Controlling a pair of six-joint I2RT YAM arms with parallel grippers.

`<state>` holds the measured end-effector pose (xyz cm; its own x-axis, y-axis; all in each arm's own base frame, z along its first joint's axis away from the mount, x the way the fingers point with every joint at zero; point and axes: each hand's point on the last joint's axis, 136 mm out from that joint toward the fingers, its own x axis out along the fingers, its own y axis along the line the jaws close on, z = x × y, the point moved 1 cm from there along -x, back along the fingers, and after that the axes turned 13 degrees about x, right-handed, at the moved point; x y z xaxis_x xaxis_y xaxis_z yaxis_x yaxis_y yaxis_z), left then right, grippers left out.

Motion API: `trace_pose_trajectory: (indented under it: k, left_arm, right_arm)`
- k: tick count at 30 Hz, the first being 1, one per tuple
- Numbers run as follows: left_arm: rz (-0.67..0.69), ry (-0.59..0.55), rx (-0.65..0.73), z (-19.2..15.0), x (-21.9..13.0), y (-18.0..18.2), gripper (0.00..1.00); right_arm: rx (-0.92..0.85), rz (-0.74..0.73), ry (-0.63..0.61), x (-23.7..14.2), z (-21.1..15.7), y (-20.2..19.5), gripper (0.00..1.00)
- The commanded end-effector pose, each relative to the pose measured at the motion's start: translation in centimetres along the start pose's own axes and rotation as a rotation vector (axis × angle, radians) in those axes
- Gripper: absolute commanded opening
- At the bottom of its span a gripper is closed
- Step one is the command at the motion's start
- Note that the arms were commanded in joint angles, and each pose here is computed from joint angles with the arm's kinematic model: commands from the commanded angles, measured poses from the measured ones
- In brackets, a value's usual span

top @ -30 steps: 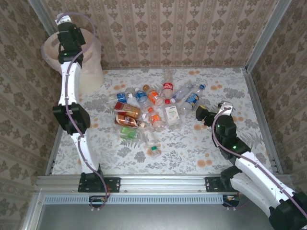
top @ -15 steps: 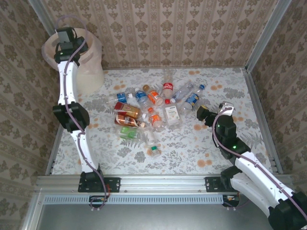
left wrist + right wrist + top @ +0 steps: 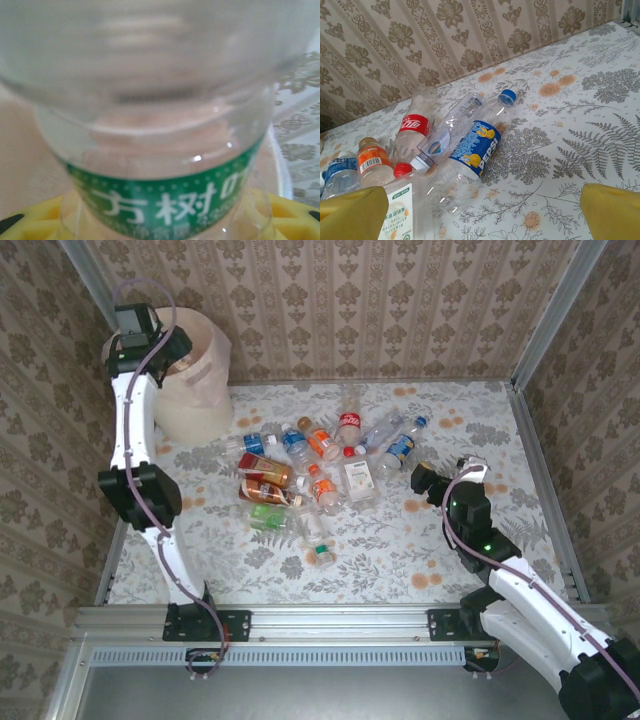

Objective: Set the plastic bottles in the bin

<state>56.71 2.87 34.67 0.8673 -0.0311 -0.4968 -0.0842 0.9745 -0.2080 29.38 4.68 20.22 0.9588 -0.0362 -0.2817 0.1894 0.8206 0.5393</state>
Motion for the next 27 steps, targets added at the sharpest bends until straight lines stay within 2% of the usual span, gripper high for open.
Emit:
trace_pose_trajectory:
  k: [1, 8, 13, 17, 23, 27]
  left_arm:
    - [-0.097, -0.026, -0.018, 0.6, -1.5, -2.8, 0.51]
    - [-0.158, -0.007, -0.039, 0.1, 0.8, -4.0, 0.57]
    - [-0.179, -0.022, -0.033, 1.0, 1.1, -4.5, 0.69]
    - [-0.165, -0.042, -0.025, 1.6, 0.6, -4.2, 0.8]
    - [-0.174, -0.052, 0.005, 2.1, -1.1, -4.5, 0.89]
    - [-0.241, -0.079, 0.038, 3.0, -3.7, -5.7, 0.95]
  right_arm:
    - [0.017, -0.02, -0.009, 0.1, -0.1, -0.5, 1.0]
    - [0.013, -0.022, 0.006, 0.0, -0.3, -0.6, 1.0]
    - [0.003, -0.024, 0.028, -0.1, -0.6, -0.7, 1.0]
    - [-0.002, -0.032, 0.069, 0.1, -1.2, -0.9, 1.0]
    - [0.027, -0.107, 0.129, 0.9, -1.7, -1.8, 1.0]
    - [0.053, -0.136, 0.277, 2.1, -3.0, -2.0, 1.0]
